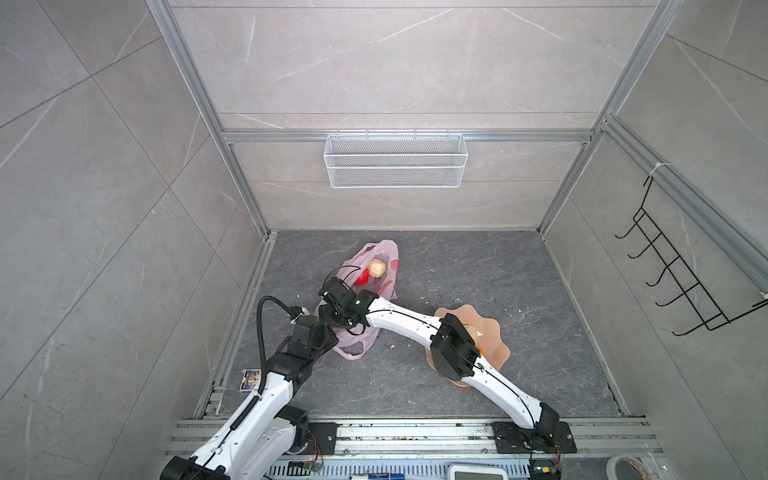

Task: Take the fake fruits out of the plastic bag
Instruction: 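Close the right gripper on the orange stemmed fruit inside the bag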

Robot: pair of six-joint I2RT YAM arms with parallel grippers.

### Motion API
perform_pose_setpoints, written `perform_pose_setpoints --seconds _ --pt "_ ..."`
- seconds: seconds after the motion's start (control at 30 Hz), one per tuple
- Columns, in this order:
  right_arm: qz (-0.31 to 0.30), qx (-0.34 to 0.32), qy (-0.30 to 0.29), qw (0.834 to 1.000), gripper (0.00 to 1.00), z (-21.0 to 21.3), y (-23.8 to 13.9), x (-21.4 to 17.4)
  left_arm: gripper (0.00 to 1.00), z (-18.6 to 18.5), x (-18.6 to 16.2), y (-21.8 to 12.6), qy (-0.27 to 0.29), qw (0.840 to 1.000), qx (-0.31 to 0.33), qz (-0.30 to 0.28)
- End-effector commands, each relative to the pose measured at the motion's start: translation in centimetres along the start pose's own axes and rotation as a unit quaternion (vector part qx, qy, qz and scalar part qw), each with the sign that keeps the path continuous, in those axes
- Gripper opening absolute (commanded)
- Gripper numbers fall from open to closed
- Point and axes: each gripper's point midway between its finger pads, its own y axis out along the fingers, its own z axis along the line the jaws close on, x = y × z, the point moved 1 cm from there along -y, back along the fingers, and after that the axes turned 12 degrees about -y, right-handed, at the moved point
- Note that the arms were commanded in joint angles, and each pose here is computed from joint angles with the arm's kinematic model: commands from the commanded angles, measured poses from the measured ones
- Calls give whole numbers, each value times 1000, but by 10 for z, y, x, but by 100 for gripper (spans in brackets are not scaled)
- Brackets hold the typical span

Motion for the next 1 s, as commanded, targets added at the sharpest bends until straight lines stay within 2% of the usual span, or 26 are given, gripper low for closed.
perform_pose_setpoints --seconds 0.0,0.1,0.2,0.3,0.43,0.57,0.6,0.97 --pt "29 -5 6 1000 70 -9 22 -19 0 -6 0 -4 -5 1000 -16 0" --pt "29 -14 10 999 71 -13 26 -18 1 -4 -1 -4 -6 1000 -16 -1" --pt "35 -26 19 999 59 -22 28 -19 1 0 -2 -4 -8 1000 -10 -2" --pt "21 -23 6 999 46 -16 14 -7 1 2 -2 -3 -9 1000 -2 -1" --pt "6 0 -11 1000 37 -2 -15 9 1 8 1 0 -6 1000 19 -7" --pt "-7 23 -23 999 34 7 -38 17 1 13 5 5 -1 999 39 -14" --pt "-19 34 -24 999 33 14 -54 27 1 14 6 7 -2 999 41 -13" --pt "-20 51 -25 998 33 11 -87 17 1 14 19 18 -15 999 38 -14"
